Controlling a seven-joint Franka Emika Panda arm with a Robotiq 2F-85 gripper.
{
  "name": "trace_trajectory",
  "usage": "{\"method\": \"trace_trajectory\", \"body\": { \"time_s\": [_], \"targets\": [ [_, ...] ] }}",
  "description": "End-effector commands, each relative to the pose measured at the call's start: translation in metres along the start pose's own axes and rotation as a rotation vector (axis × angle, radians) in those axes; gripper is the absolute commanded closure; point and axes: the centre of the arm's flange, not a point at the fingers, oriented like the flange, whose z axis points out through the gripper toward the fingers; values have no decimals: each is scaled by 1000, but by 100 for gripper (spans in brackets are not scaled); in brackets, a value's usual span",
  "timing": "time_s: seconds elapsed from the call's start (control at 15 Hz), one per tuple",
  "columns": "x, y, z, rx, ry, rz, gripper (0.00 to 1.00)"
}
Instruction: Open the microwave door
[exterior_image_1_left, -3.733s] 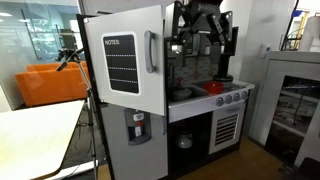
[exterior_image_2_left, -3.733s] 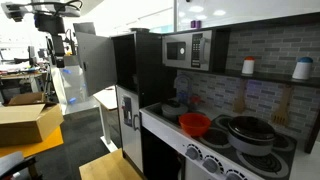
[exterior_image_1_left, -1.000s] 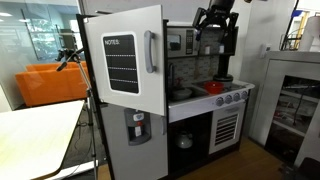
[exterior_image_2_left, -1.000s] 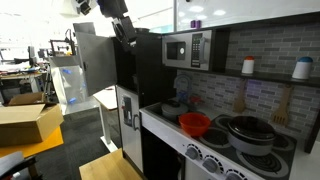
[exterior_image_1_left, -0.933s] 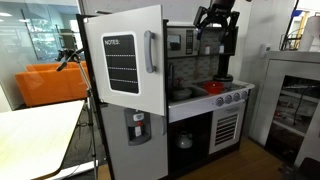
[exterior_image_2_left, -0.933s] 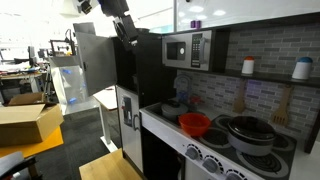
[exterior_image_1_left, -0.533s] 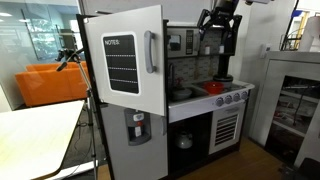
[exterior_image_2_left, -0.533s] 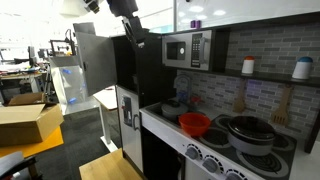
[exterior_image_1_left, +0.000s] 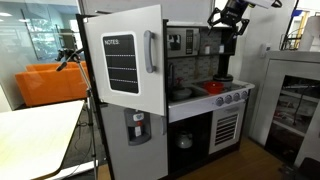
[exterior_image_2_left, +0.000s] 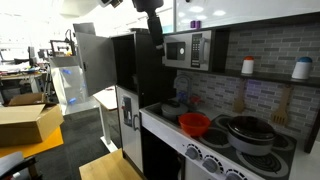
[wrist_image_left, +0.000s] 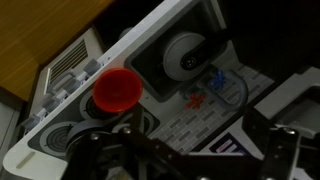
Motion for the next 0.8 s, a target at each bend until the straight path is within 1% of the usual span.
{"method": "trace_trajectory", "body": {
  "time_s": [0.0,0.13,0.33,0.53,0.73],
  "targets": [
    [34,11,2,84,-41,128,0],
    [50,21,4,159,-82,223,0],
    [66,35,12,260,-146,352,0],
    [77,48,18,311,-177,438,0],
    [87,62,22,350,-188,505,0]
  ]
}}
